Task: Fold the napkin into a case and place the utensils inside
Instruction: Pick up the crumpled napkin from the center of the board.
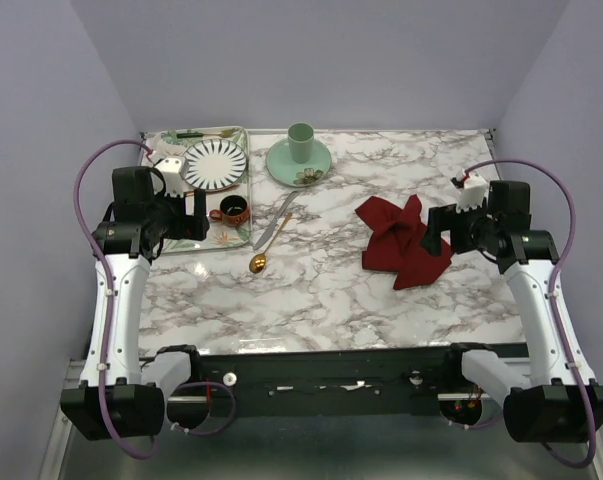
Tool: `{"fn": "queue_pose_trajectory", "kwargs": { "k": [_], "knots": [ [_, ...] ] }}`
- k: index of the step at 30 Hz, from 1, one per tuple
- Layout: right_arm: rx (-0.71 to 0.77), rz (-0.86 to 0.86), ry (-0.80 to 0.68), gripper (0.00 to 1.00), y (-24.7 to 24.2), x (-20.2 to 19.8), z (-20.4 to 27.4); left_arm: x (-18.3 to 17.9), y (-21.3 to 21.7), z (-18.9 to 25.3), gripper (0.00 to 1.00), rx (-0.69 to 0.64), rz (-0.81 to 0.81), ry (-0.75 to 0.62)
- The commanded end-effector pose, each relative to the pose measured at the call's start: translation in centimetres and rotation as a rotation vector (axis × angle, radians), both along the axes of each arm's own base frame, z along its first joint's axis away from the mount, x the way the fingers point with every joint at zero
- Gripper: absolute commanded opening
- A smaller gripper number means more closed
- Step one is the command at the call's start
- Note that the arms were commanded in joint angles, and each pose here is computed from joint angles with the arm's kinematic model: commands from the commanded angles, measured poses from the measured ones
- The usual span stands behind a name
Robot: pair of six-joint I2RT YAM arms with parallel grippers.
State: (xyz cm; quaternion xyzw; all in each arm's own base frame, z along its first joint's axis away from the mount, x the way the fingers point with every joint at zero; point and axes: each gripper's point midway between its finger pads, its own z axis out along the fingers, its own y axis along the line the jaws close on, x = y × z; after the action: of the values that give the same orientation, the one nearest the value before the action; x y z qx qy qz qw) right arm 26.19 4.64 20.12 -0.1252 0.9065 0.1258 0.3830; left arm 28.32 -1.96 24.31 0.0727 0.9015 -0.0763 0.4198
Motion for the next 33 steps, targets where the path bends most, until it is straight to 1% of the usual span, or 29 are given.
{"fn": "queue_pose_trajectory", "kwargs": {
  "k": [1, 2, 5, 6, 9, 13, 22, 27, 30, 31, 32, 33],
  "knots": [
    [0.008, 0.031, 0.034, 1.0, 0.4, 1.5, 0.5, 1.2, 0.5, 0.9, 0.99, 0.031, 0.003, -0.026],
    [0.011, 0.029, 0.076, 1.0, 0.4, 2.0, -0.4, 1.3, 0.5, 1.1, 0.99, 0.031, 0.003, -0.029],
    [0.025, 0.012, 0.101, 1.0, 0.4, 3.4, -0.5, 1.6, 0.5, 1.0, 0.99, 0.047, -0.002, -0.029],
    [0.024, 0.004, 0.132, 1.0, 0.3, 4.0, -1.3, 1.7, 0.6, 1.0, 0.99, 0.052, 0.002, -0.03],
    [0.027, -0.006, 0.159, 1.0, 0.2, 5.4, -1.9, 1.9, 0.8, 0.7, 0.99, 0.065, 0.008, -0.022],
    [0.05, -0.003, 0.248, 1.0, 0.6, 6.8, -4.1, 2.1, 0.6, 0.6, 0.99, 0.058, 0.01, -0.023],
    [0.094, -0.021, 0.341, 1.0, 1.1, 9.8, -7.2, 2.8, -0.2, -0.3, 0.99, 0.034, 0.004, -0.002],
    [0.143, -0.035, 0.394, 0.95, 1.7, 11.9, -9.0, 3.1, -0.6, -0.1, 0.99, 0.003, 0.011, -0.008],
    [0.181, -0.028, 0.393, 0.84, 2.3, 13.4, -9.0, 3.1, -1.0, -0.2, 0.99, -0.005, -0.001, -0.009],
    [0.189, -0.03, 0.419, 0.75, 2.4, 13.6, -10.0, 3.1, -1.0, -0.3, 0.99, -0.005, 0.002, -0.005],
    [0.195, -0.025, 0.41, 0.69, 2.7, 14.2, -9.7, 3.2, -1.1, -0.2, 0.99, -0.005, -0.003, -0.009],
    [0.211, -0.011, 0.412, 0.6, 3.0, 14.5, -9.7, 3.2, -1.1, -0.2, 0.99, -0.003, -0.004, -0.007]
  ]
}}
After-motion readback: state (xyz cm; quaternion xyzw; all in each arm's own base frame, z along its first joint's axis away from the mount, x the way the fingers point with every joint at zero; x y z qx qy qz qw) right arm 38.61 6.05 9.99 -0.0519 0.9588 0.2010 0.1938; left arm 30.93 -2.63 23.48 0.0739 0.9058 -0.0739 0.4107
